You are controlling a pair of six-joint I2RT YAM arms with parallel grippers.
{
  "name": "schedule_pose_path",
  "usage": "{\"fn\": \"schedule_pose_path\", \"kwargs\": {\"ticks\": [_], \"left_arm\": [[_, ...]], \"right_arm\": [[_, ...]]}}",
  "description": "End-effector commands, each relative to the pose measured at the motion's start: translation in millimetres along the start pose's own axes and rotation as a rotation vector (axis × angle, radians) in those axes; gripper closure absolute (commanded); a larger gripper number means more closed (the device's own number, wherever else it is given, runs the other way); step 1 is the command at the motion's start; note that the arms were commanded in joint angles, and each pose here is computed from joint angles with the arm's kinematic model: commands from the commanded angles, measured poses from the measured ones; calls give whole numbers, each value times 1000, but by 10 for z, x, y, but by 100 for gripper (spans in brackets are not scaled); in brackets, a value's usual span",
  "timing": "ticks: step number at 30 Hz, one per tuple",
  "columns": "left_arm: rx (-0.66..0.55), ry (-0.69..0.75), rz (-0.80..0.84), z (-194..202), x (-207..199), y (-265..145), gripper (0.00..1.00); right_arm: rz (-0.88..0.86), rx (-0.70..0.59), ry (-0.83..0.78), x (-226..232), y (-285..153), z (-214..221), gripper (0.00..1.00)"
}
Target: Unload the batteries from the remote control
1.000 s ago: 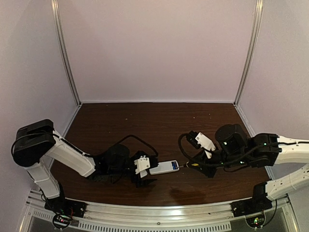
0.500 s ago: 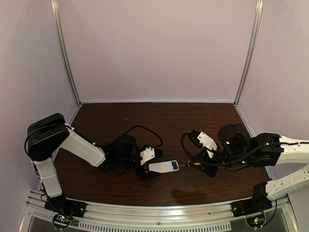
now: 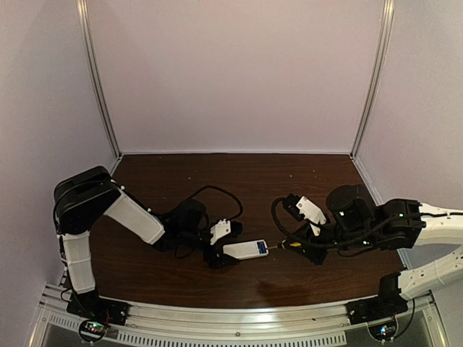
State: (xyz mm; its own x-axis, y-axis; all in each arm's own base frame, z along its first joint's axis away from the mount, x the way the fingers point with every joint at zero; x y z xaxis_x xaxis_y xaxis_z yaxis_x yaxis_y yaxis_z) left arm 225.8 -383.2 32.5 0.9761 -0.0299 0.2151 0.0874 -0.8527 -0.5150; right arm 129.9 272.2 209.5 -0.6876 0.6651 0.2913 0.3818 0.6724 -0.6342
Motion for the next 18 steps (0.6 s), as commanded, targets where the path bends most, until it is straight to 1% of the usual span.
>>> {"fn": "schedule_pose_path", "kwargs": {"ticks": [1, 10, 13, 18], "left_arm": [[-43, -42, 71, -4, 6, 66, 8], [-31, -53, 109, 77, 12, 196, 15], [-30, -53, 128, 81, -7, 216, 25], [-35, -30, 140, 50, -25, 189, 47]], "right_arm": [[14, -24, 13, -23, -13, -54, 100], [11, -29, 14, -15, -25, -72, 100], [10, -34, 14, -17, -37, -76, 100], [8, -38, 15, -16, -44, -80, 100]]}}
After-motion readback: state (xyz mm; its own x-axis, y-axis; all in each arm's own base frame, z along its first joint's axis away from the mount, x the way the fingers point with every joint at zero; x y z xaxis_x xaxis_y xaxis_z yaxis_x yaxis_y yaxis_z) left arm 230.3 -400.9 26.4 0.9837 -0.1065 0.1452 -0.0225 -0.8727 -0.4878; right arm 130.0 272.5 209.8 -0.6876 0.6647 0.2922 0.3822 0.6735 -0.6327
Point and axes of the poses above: each gripper's point midway between its finger pads, its own y axis out along the fingers, its own x axis along the line the jaws close on, z = x × y, the point moved 2 cm from there along -y, back along the fingers, and after that the axes turned 11 degrees about y, right-handed, at the moved point
